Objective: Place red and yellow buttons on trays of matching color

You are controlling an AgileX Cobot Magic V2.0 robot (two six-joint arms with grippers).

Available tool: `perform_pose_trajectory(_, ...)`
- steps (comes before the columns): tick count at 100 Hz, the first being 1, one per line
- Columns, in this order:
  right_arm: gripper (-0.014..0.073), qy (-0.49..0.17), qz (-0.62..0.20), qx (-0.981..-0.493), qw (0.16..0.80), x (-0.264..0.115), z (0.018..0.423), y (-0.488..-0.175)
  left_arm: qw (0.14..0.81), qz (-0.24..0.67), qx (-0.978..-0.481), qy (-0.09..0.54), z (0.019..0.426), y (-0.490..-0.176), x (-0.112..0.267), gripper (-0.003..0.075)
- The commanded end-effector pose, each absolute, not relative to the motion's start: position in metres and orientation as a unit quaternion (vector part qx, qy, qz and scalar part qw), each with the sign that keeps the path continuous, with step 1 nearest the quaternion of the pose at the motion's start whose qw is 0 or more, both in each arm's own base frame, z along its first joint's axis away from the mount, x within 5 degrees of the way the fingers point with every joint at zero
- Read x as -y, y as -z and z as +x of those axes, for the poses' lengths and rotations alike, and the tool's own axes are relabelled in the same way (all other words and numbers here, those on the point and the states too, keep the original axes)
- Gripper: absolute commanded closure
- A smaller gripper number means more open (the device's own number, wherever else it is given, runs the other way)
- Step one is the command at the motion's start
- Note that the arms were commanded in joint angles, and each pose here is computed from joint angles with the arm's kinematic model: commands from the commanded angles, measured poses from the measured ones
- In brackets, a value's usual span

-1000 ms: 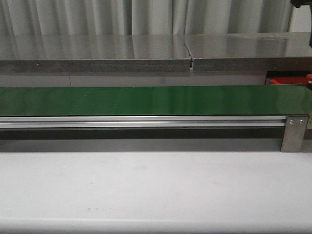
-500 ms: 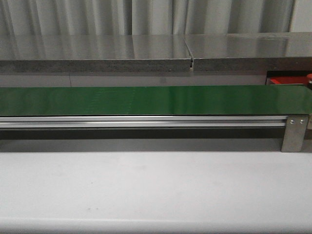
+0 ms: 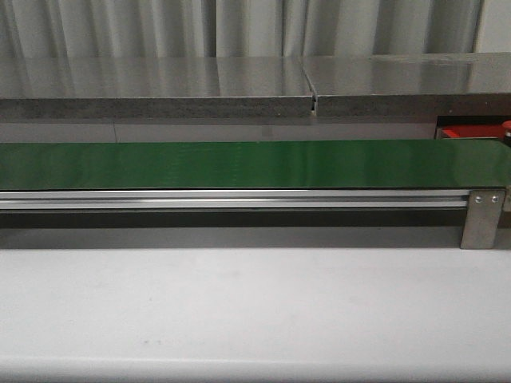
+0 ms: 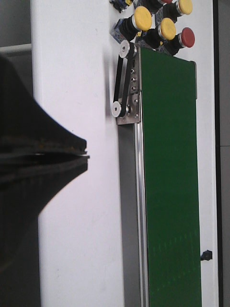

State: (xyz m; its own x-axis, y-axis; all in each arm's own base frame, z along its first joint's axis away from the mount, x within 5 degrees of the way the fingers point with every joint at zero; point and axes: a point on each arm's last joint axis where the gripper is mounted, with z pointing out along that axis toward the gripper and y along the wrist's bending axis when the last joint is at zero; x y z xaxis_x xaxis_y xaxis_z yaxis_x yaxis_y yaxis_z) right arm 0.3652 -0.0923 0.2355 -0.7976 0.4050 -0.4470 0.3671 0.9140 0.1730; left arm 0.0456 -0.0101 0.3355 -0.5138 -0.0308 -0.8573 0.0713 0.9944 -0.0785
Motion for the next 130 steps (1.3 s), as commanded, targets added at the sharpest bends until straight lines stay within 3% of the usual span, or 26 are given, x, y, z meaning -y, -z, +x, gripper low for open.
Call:
perform_pose_trajectory(1,0.0379,-0.036,0.209,-0.933,0.291,0.097,0.369,-0.252,0.528,0.01,-0.847,0.057,0.049,-0.348,0.01,0.0741)
perform_pose_trajectory(42,0.0372,-0.033,0.218,-0.935,0.277,0.104,0.373,-0.235,0.528,0.01,-0.847,0.057,0.049,-0.348,0.01,0.0741)
perform_pose_trajectory(64,0.0167,-0.033,0.218,-0.935,0.278,0.104,0.374,-0.235,0.528,0.01,-0.847,0.057,0.049,-0.348,0.01,0.0741)
perform_pose_trajectory(73,0.012,-0.033,0.218,-0.935,0.28,0.104,0.374,-0.235,0.528,0.01,-0.847,0.057,0.049,-0.348,0.01,0.0741)
perform_pose_trajectory(99,0.0127,-0.02,0.207,-0.936,0.285,0.105,0.371,-0.241,0.528,0.01,-0.847,0.057,0.049,-0.348,0.01,0.0741)
perform_pose_trajectory(117,0.0144,0.015,0.152,-0.939,0.307,0.103,0.358,-0.27,0.528,0.01,-0.847,0.057,0.049,-0.348,0.01,0.0741)
perform_pose_trajectory(125,0.02,0.026,0.117,-0.939,0.323,0.098,0.351,-0.286,0.528,0.01,-0.847,0.057,0.049,-0.348,0.01,0.0741)
perform_pose_trajectory(130,0.0279,0.032,0.094,-0.937,0.334,0.093,0.346,-0.298,0.528,0.01,-0.847,0.057,0.049,-0.348,0.01,0.0741)
